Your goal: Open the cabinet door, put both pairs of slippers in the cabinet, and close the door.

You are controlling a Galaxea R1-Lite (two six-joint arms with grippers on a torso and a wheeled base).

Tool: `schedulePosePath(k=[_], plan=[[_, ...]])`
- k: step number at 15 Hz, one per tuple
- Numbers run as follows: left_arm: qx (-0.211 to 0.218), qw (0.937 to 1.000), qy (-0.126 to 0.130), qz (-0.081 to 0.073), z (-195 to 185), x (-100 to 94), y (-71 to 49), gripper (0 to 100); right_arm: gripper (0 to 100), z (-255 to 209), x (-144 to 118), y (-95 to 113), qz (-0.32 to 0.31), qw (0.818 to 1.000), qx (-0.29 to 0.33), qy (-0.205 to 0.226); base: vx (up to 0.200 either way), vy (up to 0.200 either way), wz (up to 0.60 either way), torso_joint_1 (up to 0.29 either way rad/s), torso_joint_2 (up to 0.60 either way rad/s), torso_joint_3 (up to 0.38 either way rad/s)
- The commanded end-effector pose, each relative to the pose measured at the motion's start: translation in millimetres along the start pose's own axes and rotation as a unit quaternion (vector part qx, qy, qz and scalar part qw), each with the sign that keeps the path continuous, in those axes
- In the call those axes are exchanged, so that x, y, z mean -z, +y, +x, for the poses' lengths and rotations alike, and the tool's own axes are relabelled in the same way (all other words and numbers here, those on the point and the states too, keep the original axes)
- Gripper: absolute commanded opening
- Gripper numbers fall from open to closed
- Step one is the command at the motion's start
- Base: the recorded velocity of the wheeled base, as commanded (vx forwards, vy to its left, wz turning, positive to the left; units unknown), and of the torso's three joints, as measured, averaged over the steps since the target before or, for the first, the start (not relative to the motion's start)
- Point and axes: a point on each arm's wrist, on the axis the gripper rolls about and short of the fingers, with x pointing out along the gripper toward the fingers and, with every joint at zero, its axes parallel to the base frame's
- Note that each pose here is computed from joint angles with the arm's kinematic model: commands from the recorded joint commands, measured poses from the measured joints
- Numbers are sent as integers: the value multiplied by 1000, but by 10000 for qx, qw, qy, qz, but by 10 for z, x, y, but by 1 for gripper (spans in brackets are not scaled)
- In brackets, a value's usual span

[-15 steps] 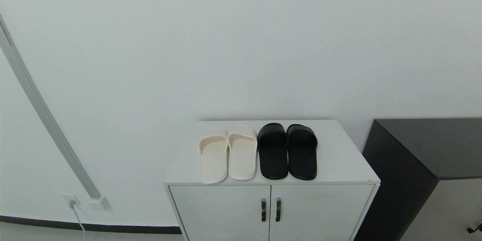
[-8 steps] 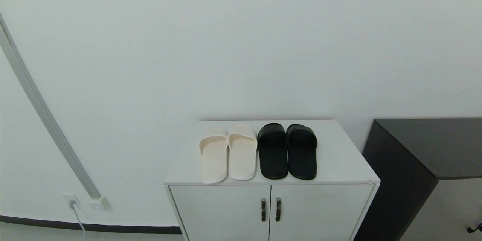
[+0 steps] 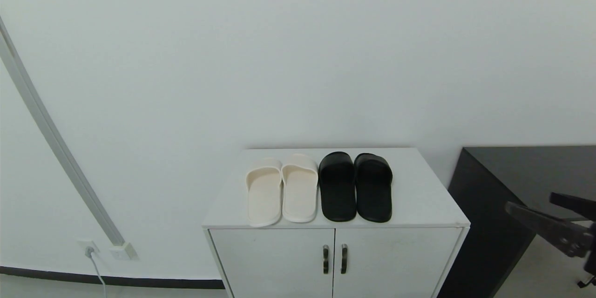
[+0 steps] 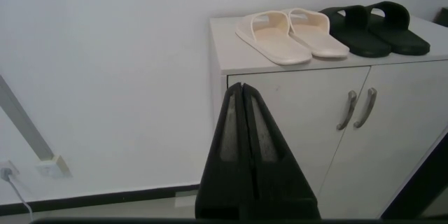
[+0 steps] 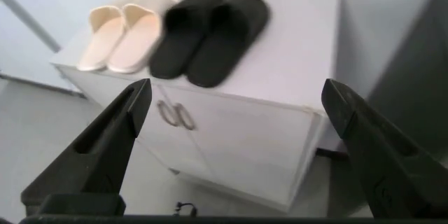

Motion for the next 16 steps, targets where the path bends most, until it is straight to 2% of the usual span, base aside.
schedulePosePath(k=[1,2,5,8,10,11,13,14,16], plan=[[-9,10000,-1,-1,0,1,0,0,100,452,-153,358,-52,9994,-151,296,0,0,0,0,0,0],[-9,10000,-1,-1,0,1,0,0,100,459,-157,364,-54,9994,-158,297,0,0,0,0,0,0],[-2,10000,-1,-1,0,1,0,0,100,934,-276,572,-29,9990,-8,445,0,0,0,0,0,0],[-2,10000,-1,-1,0,1,0,0,100,1323,-216,728,8,9972,489,569,0,0,0,0,0,0],[14,10000,-9,15,-1,-4,-1,0,100,1565,-152,837,101,9966,582,571,0,0,0,0,0,0],[14,10000,-9,15,-1,-4,-1,0,100,1688,-116,876,105,9966,607,548,0,0,0,0,0,0],[6,10000,-1,15,0,1,0,0,100,1957,-23,935,92,9927,1156,330,0,0,0,0,0,0],[6,10000,-1,15,0,1,0,0,100,2078,7,970,123,9917,1269,169,0,0,0,0,0,0],[6,10000,-1,15,0,1,0,0,100,2273,100,1025,128,9916,1283,111,0,0,0,0,0,0]])
